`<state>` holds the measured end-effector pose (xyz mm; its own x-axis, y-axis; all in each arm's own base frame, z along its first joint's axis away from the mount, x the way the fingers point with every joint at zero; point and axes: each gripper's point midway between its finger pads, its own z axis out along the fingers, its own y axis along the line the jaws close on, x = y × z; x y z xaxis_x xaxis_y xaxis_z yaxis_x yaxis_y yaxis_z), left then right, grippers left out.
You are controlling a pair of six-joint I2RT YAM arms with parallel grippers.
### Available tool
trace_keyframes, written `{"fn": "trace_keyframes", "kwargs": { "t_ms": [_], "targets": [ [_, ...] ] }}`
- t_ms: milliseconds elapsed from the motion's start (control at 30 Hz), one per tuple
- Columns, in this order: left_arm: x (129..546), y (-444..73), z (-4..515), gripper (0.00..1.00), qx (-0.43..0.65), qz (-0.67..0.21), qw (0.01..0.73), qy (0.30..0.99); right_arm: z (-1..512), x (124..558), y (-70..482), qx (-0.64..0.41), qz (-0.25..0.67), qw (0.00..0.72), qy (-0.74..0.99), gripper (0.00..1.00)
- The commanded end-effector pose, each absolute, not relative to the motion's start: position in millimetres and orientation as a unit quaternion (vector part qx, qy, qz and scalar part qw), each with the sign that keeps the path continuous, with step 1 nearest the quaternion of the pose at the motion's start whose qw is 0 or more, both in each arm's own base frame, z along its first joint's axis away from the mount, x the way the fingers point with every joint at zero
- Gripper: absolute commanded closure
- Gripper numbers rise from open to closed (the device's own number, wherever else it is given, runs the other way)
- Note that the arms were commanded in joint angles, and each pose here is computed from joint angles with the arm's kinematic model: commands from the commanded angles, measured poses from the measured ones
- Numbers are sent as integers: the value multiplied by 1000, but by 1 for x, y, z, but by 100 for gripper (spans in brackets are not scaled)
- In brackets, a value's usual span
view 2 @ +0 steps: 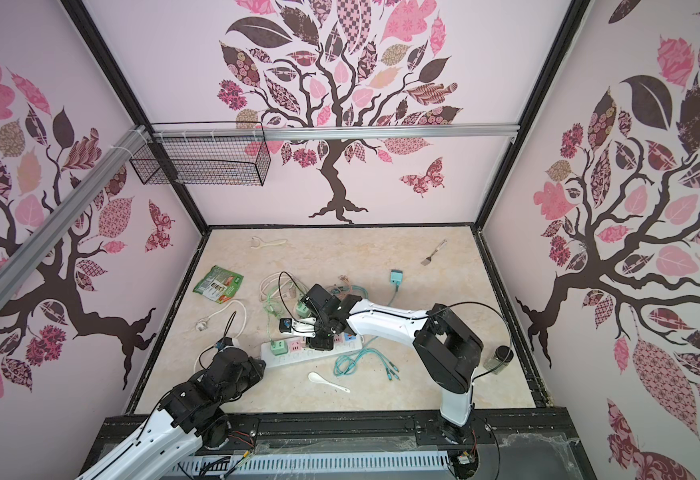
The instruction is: Insert the plug
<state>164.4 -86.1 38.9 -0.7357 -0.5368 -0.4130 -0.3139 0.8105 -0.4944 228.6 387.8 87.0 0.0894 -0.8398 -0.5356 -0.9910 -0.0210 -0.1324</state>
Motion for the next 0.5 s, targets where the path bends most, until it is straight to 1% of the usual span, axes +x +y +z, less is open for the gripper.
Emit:
{"fn": "trace_keyframes", "kwargs": {
  "t_ms": [0,467],
  "targets": [
    [156,-76,20,79,-230,-170,266,921,61,228,372,-709,121,194,667,78],
    [160,-77,22,79,-227,-167,273,920,49,235,368,-718,94,177,667,77]
  ]
}}
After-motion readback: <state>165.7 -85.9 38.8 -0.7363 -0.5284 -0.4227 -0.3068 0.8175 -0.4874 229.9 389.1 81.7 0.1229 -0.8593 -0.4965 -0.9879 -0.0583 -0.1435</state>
